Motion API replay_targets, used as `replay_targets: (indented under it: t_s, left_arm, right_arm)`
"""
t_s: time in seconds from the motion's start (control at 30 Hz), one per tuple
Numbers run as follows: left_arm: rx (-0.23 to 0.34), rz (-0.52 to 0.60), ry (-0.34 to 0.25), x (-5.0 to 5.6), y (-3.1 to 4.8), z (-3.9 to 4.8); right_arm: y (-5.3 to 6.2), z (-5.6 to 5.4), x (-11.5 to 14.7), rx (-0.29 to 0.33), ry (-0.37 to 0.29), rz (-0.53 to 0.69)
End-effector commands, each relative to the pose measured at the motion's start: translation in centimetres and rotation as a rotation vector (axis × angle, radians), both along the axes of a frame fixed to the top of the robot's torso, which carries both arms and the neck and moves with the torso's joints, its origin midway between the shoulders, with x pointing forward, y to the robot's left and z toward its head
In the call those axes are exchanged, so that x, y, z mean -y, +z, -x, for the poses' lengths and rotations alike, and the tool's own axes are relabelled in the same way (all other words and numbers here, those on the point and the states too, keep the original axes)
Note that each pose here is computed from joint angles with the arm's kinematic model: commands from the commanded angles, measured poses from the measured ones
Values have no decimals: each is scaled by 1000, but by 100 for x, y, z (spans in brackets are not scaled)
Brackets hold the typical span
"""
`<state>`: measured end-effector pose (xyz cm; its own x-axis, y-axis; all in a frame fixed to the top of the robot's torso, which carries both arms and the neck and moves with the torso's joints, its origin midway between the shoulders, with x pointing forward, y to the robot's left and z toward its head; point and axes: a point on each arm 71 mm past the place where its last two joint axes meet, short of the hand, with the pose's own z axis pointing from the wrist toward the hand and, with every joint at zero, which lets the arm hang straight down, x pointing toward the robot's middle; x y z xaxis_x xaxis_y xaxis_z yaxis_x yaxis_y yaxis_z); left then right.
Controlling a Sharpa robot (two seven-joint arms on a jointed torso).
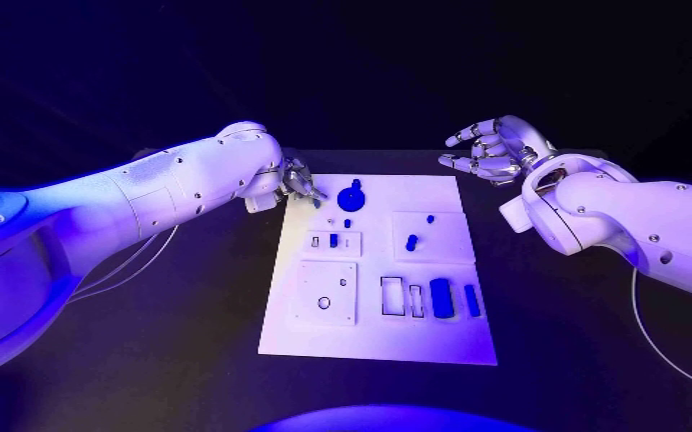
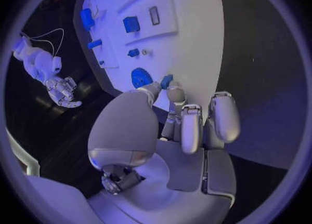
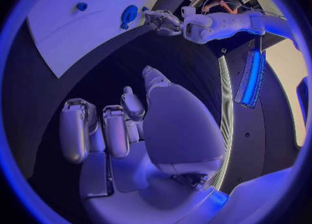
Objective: Assemble the parts on the task board
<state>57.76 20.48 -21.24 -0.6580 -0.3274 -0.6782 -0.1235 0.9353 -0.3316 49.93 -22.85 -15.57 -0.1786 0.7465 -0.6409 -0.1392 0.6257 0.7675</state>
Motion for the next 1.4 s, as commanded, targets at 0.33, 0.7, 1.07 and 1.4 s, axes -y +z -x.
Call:
replay_targets:
  t_s: [0.33,0.7,1.07,1.4]
  left_arm:
    - [-22,34,-19,32,-19,21]
    - [-28,68,3,-24,-30,43]
    - [-22,223,55,-102,41,211]
    - [45,212,46,-146,89,437]
  right_arm:
    - [-3,1,-12,1,15,2]
    - [-11,-4,-13,0,16,3]
    - [-16,-1,10,-1,11,3]
    - [-16,1,45,-2,2,5]
